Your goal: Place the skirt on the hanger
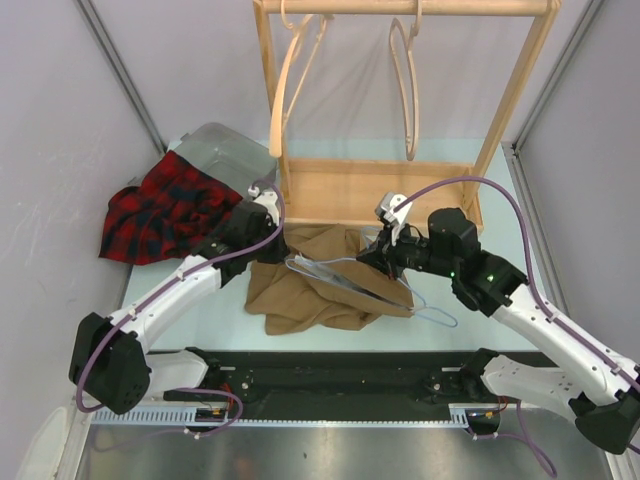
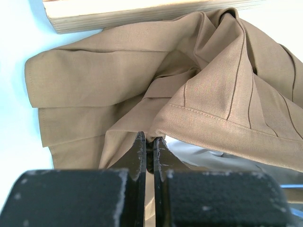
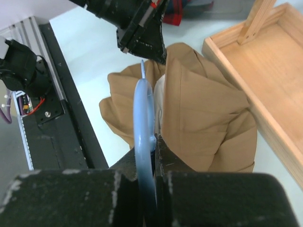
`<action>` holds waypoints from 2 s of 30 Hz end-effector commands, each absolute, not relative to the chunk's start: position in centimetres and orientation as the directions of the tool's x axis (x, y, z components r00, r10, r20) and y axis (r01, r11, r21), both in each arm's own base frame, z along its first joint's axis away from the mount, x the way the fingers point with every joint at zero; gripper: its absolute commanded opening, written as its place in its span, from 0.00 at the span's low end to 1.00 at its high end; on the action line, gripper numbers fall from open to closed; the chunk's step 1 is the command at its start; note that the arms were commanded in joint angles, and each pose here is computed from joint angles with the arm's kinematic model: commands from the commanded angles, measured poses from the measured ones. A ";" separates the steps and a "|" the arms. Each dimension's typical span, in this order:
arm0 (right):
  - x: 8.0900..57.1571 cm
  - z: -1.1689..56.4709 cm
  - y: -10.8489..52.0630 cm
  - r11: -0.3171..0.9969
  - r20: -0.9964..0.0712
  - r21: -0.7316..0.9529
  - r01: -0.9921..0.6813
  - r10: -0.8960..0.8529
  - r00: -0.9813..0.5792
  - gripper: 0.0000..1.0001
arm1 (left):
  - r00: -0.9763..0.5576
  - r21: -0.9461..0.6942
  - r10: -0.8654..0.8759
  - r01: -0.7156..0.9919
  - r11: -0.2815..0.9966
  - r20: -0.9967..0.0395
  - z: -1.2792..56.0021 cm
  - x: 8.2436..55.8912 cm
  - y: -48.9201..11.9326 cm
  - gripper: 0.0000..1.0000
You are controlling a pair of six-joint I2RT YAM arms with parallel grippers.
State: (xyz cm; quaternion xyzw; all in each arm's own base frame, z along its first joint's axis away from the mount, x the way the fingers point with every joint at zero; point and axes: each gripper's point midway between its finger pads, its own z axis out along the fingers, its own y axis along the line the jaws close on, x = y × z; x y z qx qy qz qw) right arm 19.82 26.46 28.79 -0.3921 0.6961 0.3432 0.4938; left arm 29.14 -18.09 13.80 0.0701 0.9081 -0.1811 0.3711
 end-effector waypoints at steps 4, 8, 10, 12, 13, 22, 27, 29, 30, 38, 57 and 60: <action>20.8 28.9 24.9 0.570 -0.960 0.056 -0.820 -0.195 -0.200 0.00 | -0.671 -0.248 -0.014 0.254 0.935 -0.741 14.9 30.2 -17.6 0.00; 21.2 29.1 24.6 0.593 -0.963 0.055 -0.804 -0.180 -0.198 0.00 | -0.678 -0.245 -0.006 0.258 0.934 -0.735 14.2 30.2 -17.6 0.00; 21.5 28.7 24.5 0.608 -0.960 0.049 -0.792 -0.190 -0.204 0.00 | -0.678 -0.243 -0.004 0.258 0.935 -0.735 14.1 30.2 -17.6 0.00; 21.7 28.1 24.3 0.619 -0.955 0.044 -0.784 -0.204 -0.215 0.00 | -0.677 -0.240 -0.001 0.259 0.936 -0.736 14.0 30.2 -17.6 0.00; 22.1 27.6 23.9 0.637 -0.951 0.033 -0.770 -0.216 -0.220 0.00 | -0.677 -0.239 0.000 0.260 0.936 -0.736 14.0 30.3 -17.6 0.00; 24.7 26.2 20.6 0.807 -0.951 -0.011 -0.590 -0.191 -0.243 0.00 | -0.692 -0.289 0.009 0.314 0.904 -0.722 13.0 29.6 -18.9 0.00; 25.5 25.3 21.1 0.824 -0.954 0.017 -0.567 -0.157 -0.257 0.00 | -0.699 -0.337 -0.015 0.326 0.883 -0.715 12.5 28.8 -19.4 0.03; 25.4 25.1 21.8 0.810 -0.955 0.023 -0.586 -0.156 -0.254 0.00 | -0.700 -0.343 -0.020 0.325 0.881 -0.714 12.6 28.7 -19.5 0.06; 25.3 24.3 22.2 0.801 -0.950 0.024 -0.598 -0.168 -0.263 0.00 | -0.700 -0.344 -0.021 0.324 0.881 -0.714 12.6 28.7 -19.5 0.06; 25.4 23.0 23.6 0.794 -0.950 0.011 -0.608 -0.182 -0.255 0.00 | -0.709 -0.350 -0.024 0.317 0.881 -0.705 12.4 28.6 -19.6 0.31; 24.0 24.9 25.9 0.750 -0.969 0.033 -0.660 -0.136 -0.204 0.00 | -0.573 -0.518 -0.139 0.576 0.632 -0.807 20.6 28.3 -27.9 0.56; 23.9 25.0 26.1 0.750 -0.970 0.038 -0.660 -0.131 -0.204 0.00 | -0.603 -0.539 -0.127 0.575 0.615 -0.788 19.0 28.0 -29.1 0.42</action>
